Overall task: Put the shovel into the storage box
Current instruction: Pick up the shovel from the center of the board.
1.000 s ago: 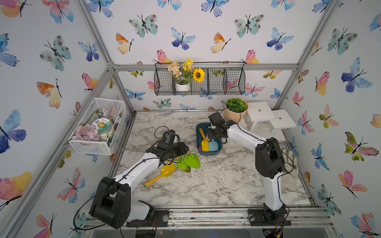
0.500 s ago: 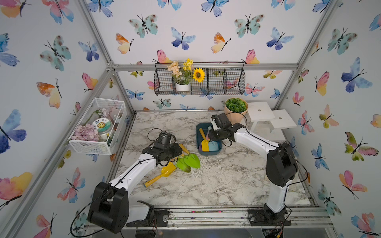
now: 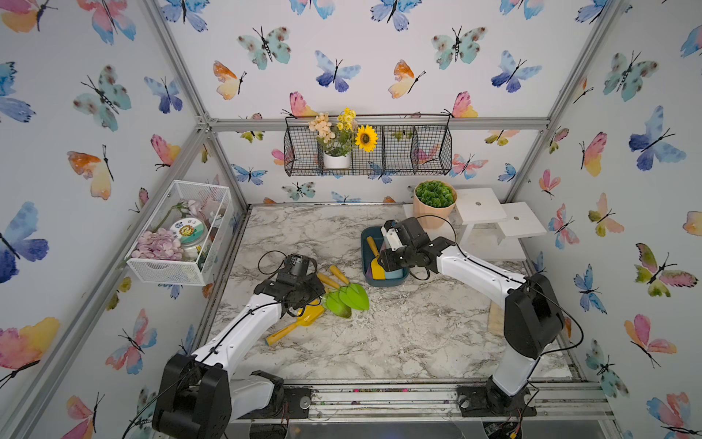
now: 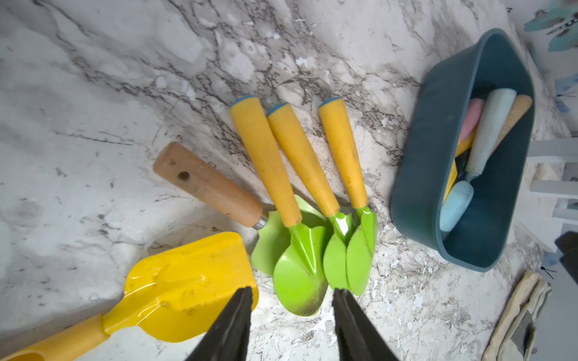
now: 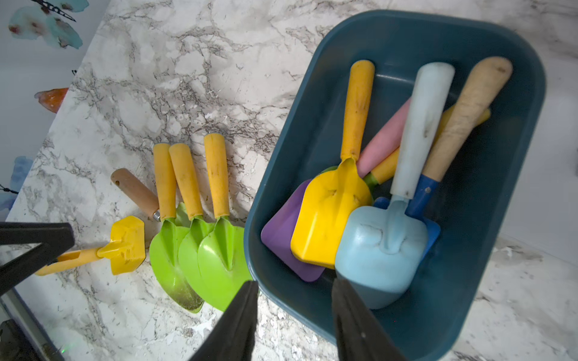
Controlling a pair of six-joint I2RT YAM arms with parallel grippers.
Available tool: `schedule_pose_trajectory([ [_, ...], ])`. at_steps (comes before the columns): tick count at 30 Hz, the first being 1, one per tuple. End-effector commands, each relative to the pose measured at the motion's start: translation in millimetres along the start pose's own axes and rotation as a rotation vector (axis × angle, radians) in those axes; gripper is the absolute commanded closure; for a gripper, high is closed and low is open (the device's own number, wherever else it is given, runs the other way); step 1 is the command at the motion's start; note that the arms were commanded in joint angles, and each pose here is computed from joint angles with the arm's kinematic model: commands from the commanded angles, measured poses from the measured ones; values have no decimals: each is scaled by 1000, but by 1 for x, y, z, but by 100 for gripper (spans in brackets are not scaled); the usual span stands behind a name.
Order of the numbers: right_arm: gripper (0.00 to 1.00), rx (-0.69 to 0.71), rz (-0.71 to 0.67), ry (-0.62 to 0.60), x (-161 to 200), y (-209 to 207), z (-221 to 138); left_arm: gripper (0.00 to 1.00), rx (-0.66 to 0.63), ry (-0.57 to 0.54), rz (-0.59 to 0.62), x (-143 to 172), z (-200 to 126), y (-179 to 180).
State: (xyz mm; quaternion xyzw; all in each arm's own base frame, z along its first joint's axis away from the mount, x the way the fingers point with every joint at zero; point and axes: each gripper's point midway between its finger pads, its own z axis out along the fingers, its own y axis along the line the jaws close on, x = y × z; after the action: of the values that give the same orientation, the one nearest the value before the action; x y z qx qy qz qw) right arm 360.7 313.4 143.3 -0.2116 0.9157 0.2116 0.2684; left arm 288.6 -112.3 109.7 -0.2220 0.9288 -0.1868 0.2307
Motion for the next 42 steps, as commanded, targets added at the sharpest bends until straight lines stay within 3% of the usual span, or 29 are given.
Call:
schedule_pose_trajectory([
  [1, 55, -79, -36, -29, -2, 17, -11, 52, -61, -28, -69, 0, -5, 17],
  [7, 55, -184, -115, -5, 13, 43, -14, 51, -136, -35, -177, 3, -7, 40],
  [12, 53, -186, -213, 22, 30, 64, -13, 49, -197, -37, -321, 11, -5, 68],
  [26, 53, -199, -204, 28, 38, 64, -11, 41, -283, -62, -613, 36, -2, 110],
  [31, 53, -204, -201, 33, 39, 65, -8, 30, -343, -119, -671, 36, -14, 125],
  [42, 53, -187, -193, 30, 38, 62, -4, 33, -327, -118, -811, 38, -5, 136],
])
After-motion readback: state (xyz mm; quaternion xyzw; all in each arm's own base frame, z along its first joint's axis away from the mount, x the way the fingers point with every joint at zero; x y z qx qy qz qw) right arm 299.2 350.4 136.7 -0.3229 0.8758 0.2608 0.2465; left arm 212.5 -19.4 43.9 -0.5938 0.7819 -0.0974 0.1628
